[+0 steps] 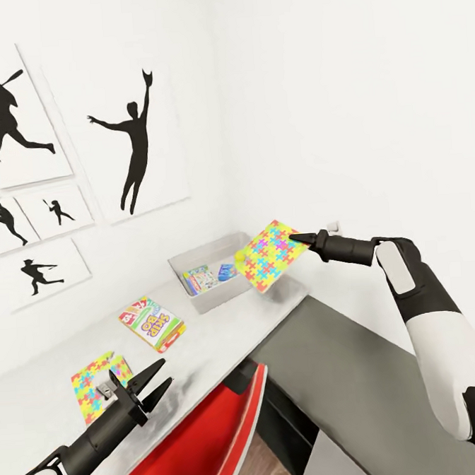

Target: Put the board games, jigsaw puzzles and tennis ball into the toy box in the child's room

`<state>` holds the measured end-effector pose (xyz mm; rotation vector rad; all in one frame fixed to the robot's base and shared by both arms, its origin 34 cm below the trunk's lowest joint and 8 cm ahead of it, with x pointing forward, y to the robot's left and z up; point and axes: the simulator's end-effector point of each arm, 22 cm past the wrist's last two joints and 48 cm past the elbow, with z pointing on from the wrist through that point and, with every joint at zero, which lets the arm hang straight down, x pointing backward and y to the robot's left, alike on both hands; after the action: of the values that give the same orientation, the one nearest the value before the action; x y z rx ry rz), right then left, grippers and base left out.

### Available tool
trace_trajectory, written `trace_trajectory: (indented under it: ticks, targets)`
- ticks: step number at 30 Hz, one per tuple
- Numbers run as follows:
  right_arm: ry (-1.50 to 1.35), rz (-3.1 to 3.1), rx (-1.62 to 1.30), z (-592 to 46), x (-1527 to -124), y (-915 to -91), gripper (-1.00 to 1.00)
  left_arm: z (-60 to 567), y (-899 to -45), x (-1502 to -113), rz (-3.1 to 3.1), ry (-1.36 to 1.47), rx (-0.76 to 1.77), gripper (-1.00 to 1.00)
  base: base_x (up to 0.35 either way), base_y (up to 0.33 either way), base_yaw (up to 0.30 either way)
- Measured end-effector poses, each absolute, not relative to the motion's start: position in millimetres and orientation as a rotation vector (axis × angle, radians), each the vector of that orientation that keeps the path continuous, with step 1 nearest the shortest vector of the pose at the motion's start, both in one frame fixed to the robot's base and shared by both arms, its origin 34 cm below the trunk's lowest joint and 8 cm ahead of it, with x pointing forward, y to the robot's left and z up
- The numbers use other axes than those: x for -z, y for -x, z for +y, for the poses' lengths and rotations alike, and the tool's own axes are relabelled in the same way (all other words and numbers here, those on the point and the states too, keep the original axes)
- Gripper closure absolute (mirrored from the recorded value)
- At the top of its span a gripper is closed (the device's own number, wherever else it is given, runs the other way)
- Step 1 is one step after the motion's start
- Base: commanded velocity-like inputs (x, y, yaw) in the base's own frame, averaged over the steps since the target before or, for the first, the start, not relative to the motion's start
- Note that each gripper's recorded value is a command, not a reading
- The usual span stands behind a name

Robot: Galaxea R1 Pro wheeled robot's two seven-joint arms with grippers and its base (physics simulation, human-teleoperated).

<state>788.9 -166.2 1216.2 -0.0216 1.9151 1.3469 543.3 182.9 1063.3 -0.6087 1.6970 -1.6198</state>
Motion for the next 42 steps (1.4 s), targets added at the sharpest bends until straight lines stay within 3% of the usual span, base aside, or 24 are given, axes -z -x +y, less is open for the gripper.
trace_trajectory:
  ticks: [23, 38, 42]
  targets:
    - [-0.049, 1.923, -1.381, -175, -1208, -790, 1.0, 183, -545, -1051, 1.766, 0.64, 1.554, -1.0, 0.0, 0.0, 0.269]
    - [-0.182, 1.913, -1.302, -209, -1193, -807, 1.0, 185, -547, -1050, 1.768, 0.645, 1.547, -1.0, 0.0, 0.0, 0.022]
    - [-0.221, 1.927, -1.304, -217, -1191, -808, 1.0, 198, -598, -1092, 1.745, 0.555, 1.487, -1.0, 0.0, 0.0, 0.027]
